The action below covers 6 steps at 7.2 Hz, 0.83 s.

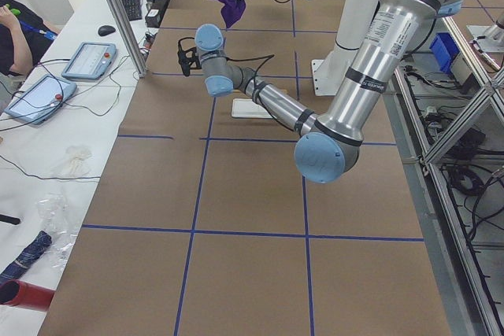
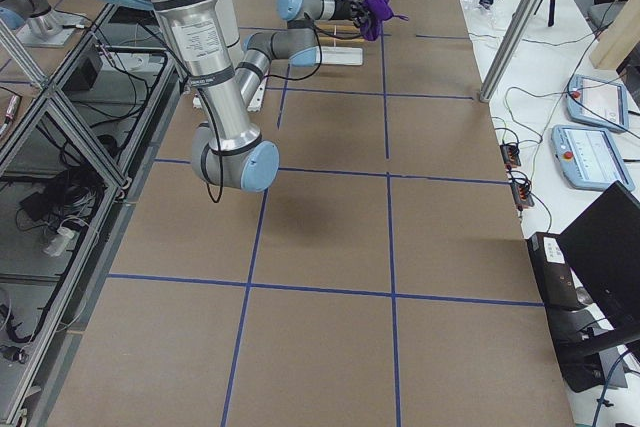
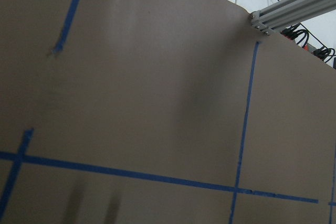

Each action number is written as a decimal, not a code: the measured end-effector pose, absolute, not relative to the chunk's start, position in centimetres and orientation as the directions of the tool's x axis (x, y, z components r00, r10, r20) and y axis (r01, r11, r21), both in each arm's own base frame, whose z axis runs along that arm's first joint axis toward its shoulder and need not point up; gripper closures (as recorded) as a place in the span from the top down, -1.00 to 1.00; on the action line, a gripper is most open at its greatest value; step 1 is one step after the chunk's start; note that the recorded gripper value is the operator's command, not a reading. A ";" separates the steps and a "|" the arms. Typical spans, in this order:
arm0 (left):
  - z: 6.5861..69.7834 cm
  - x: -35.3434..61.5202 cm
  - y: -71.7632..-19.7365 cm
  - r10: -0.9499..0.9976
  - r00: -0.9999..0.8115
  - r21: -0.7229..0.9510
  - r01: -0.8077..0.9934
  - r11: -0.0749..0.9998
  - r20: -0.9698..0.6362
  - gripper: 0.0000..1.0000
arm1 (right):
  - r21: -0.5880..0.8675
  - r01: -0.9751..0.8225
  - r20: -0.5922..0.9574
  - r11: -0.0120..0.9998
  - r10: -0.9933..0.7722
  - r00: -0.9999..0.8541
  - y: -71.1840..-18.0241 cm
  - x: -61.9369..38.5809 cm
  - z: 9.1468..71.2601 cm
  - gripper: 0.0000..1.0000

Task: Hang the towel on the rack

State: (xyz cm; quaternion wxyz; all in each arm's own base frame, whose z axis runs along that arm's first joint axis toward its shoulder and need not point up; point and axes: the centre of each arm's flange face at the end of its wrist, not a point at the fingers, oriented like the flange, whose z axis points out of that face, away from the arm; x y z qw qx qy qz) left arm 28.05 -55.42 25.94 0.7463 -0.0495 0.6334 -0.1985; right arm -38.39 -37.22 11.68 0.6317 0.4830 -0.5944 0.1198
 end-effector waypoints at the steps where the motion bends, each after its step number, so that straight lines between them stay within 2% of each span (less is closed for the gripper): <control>1: 23.6 29.6 -54.9 -0.413 0.087 -0.389 0.211 0.897 -0.906 0.99 | 0.460 -0.729 0.868 0.507 -0.430 0.249 -36.0 -38.8 11.3 -1.00; 4: 17.9 32.5 -53.2 -0.541 0.041 -0.534 0.115 0.838 -0.840 1.00 | 0.447 -0.713 0.867 0.540 -0.459 0.196 -33.1 -40.5 10.9 -1.00; 6: 15.2 34.9 -51.4 -0.574 0.040 -0.571 0.058 0.819 -0.818 1.00 | 0.439 -0.709 0.869 0.551 -0.462 0.179 -32.5 -40.9 10.8 -1.00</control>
